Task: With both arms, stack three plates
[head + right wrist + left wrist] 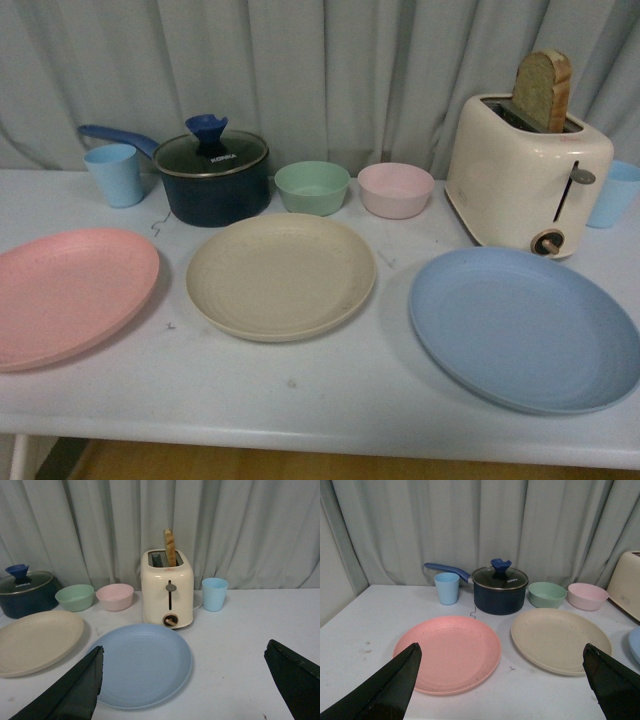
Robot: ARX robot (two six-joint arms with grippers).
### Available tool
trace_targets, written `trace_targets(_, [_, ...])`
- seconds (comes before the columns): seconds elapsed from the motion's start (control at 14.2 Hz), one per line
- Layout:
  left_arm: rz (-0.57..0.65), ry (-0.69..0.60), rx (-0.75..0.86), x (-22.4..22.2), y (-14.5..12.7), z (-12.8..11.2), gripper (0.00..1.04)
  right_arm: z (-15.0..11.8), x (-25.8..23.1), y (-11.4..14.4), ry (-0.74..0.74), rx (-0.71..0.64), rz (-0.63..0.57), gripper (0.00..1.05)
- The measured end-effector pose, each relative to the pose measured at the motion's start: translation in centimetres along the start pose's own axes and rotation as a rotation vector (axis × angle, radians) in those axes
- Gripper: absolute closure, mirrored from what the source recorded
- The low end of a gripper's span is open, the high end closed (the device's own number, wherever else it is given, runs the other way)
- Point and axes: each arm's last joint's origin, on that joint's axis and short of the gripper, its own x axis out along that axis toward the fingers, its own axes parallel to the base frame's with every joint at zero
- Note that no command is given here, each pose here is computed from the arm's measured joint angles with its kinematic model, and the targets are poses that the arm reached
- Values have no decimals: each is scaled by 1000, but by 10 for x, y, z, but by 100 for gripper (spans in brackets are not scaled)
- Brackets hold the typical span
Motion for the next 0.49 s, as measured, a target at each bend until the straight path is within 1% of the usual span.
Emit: trace_targets(0.49, [0,0,0,0,0,0,7,0,0,0,0,0,0,6])
